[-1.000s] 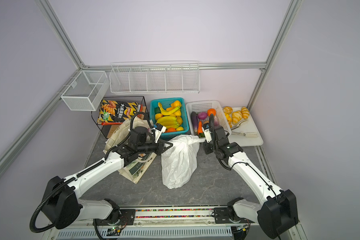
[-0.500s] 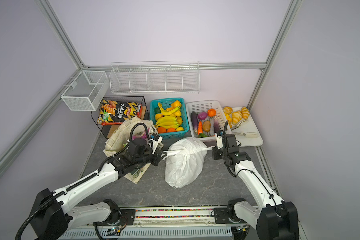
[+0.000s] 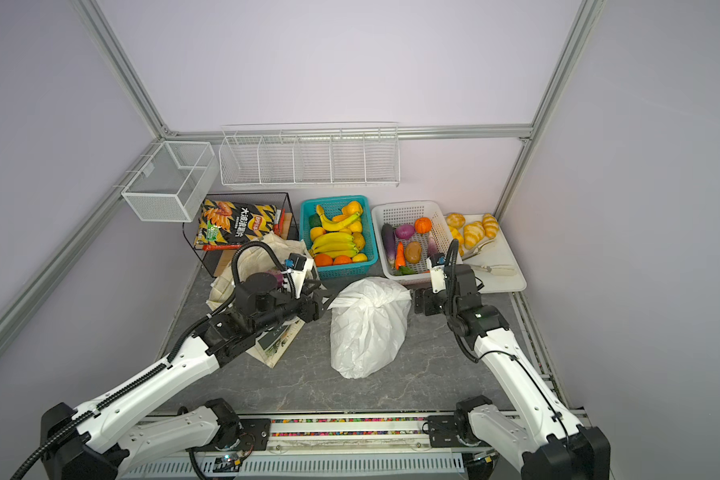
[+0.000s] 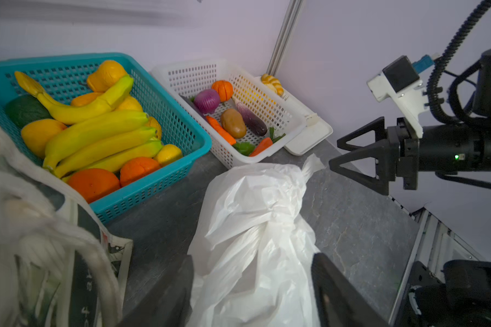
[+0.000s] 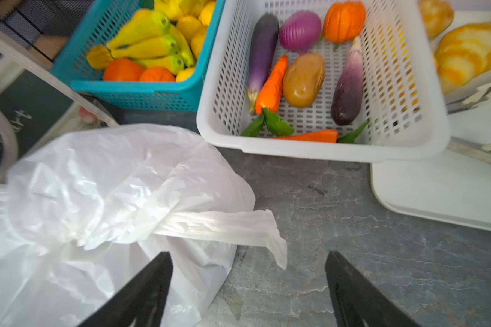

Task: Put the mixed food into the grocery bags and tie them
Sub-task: 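Grasp the tied white bag's top with the left gripper, then lift the white bag with the left gripper and carry it over the floral tote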

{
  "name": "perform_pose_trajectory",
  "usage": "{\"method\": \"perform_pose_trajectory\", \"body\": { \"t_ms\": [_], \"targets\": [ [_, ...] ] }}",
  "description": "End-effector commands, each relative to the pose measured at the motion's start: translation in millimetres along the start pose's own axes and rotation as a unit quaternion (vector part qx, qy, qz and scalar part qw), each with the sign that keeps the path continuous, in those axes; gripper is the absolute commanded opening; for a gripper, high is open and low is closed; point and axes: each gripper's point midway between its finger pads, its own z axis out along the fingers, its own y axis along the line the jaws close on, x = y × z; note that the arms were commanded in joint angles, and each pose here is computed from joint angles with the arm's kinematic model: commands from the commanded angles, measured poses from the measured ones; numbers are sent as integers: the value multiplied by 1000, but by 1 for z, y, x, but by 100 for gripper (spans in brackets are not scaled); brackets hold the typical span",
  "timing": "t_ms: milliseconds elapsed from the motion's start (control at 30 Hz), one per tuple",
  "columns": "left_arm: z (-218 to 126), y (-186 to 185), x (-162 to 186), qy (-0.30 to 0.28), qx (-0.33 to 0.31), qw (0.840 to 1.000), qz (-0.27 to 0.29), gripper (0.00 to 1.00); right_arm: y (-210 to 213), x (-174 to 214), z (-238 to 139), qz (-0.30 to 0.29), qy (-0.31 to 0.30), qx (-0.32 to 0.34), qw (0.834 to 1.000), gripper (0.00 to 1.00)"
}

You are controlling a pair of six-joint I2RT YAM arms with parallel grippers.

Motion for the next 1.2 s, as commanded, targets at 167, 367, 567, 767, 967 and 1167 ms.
{"method": "perform_pose_trajectory", "body": {
  "t_ms": [167,367,567,767,967,1167],
  "targets": [
    [65,-26,2,99,-24,987,121,86,-29,-37,-38,9,-69,93,993,99],
    [111,-18,49,205,-33,969,134,94,-36,-38,-61,15,-111,109,988,98],
    [131,-22,93,259,-3,961,100,99,-35,-24,-54,15,-86,103,991,98],
    [141,-23,142,309,17,949,58,94,-31,-20,-46,18,-78,87,993,98],
    [141,-25,154,344,26,937,51,59,-29,-18,-43,17,-70,81,994,98],
    [131,-38,149,349,58,934,42,16,-28,-20,-46,18,-75,80,994,98]
  ]
}}
